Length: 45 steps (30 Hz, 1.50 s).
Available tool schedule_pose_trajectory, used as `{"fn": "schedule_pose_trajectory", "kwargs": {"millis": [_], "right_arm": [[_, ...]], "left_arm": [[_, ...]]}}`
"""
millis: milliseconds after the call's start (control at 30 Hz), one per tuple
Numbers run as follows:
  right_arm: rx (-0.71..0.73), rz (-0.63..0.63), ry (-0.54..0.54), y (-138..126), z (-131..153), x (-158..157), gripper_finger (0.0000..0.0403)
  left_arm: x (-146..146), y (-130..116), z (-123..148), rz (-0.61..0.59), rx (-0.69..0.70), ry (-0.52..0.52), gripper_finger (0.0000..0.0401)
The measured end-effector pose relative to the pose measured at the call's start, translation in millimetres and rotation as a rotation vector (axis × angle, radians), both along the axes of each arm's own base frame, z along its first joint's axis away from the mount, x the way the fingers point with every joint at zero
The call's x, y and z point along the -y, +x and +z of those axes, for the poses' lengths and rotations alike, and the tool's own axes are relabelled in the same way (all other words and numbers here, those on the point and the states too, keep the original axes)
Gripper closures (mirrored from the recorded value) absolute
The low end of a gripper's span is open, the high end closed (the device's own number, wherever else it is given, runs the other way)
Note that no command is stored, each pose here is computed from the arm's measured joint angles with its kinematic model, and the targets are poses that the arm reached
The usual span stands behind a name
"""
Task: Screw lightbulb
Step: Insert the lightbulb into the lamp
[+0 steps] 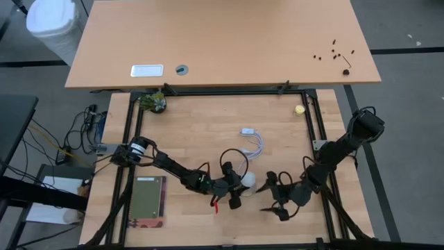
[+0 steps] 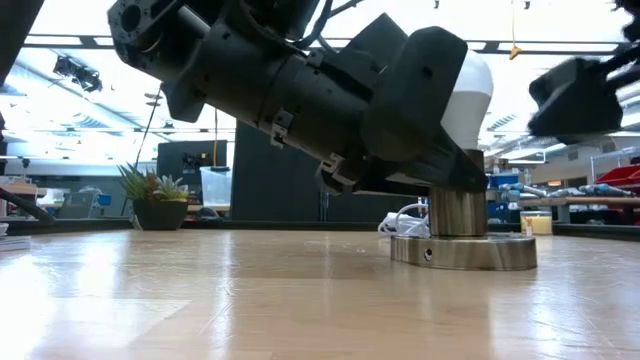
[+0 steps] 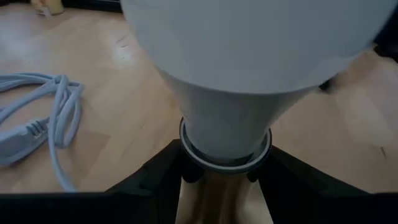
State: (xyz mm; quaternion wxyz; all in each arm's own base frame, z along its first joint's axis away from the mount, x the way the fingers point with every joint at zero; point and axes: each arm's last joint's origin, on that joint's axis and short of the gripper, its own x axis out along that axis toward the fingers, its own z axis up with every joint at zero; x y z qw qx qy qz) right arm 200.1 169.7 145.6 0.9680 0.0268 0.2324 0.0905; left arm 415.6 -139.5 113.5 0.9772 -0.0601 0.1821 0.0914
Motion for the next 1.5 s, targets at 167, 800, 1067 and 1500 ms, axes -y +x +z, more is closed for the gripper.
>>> {"fn": "schedule_pose_trajectory", "kwargs": {"millis": [167, 800, 1067, 1500], "right_arm": [[-0.048, -0.131, -0.066, 4, -7, 15, 0.0062], [-0.014, -0.020, 0.044, 16, 0, 19, 0.0088], [-0.063, -0.103, 0.015, 3, -7, 12, 0.0096], [-0.026, -0.040, 0.016, 34, -1, 47, 0.0099]], "left_arm": [[1, 0, 0, -0.036, -0.005, -0.007, 0.0213], [1, -1, -1, 0.004, -0.006, -0.001, 0.0213], [-2, 0, -1, -0.002, -0.011, 0.009, 0.0213], [8, -1, -1, -0.148, -0.018, -0.002, 0.0213]]}}
